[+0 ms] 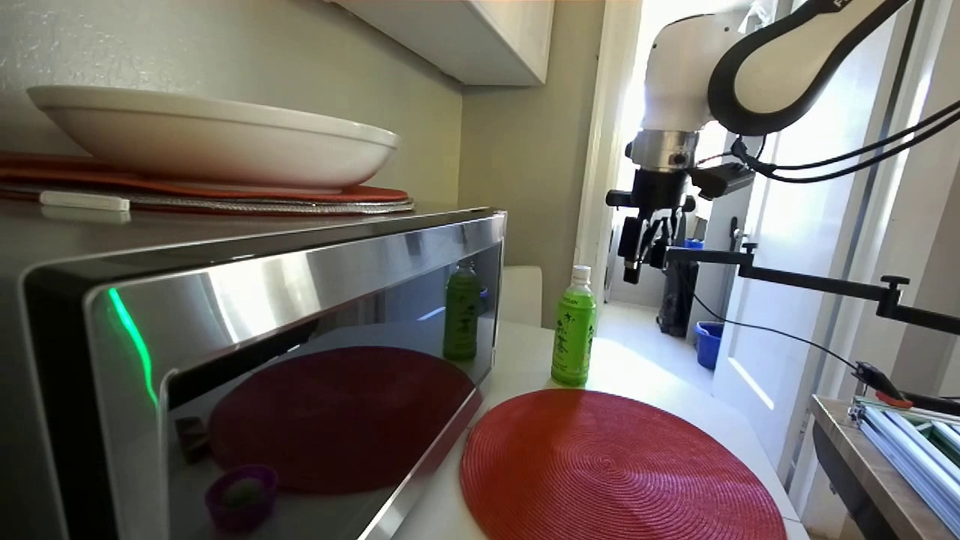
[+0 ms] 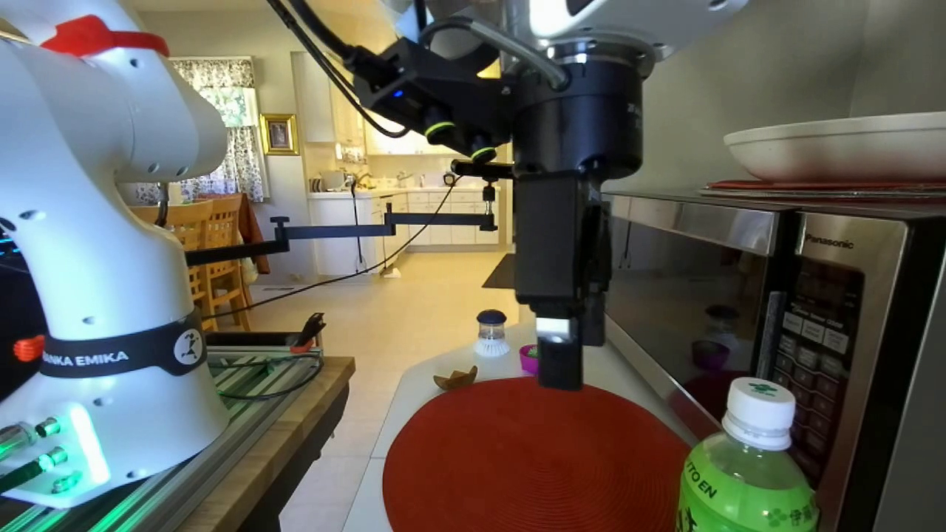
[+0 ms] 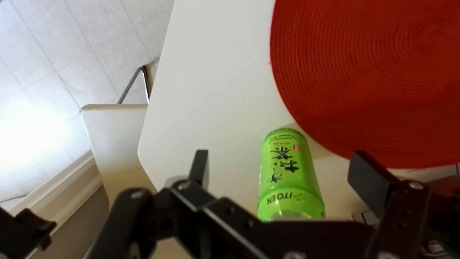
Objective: Take the cap off of the green bottle
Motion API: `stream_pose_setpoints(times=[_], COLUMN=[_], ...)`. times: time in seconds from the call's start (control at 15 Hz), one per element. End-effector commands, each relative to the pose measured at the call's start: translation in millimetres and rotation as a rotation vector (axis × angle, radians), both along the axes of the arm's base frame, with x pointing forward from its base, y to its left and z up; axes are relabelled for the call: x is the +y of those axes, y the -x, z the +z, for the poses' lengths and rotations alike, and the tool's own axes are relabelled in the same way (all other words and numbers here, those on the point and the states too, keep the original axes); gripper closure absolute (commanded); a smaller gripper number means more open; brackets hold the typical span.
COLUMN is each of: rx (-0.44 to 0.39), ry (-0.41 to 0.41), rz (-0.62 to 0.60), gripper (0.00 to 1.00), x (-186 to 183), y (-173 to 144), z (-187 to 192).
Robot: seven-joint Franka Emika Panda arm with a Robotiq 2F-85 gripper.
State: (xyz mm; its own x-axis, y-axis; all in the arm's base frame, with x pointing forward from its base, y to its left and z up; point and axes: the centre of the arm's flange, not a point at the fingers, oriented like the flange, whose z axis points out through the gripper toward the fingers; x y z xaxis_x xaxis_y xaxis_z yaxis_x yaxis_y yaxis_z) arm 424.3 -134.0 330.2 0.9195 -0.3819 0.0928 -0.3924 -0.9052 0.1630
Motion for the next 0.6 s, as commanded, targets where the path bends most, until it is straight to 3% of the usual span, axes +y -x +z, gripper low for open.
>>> stream_pose_setpoints(times=[0.0,0.53], rx=[-0.005,-0.004], ry=[0.018,-0.045], rz=[-0.08,-0.136], gripper=[0.0,0.0], x=[-9.3,-20.4], y=[-34.0,-85.8], z=[-1.0,1.6])
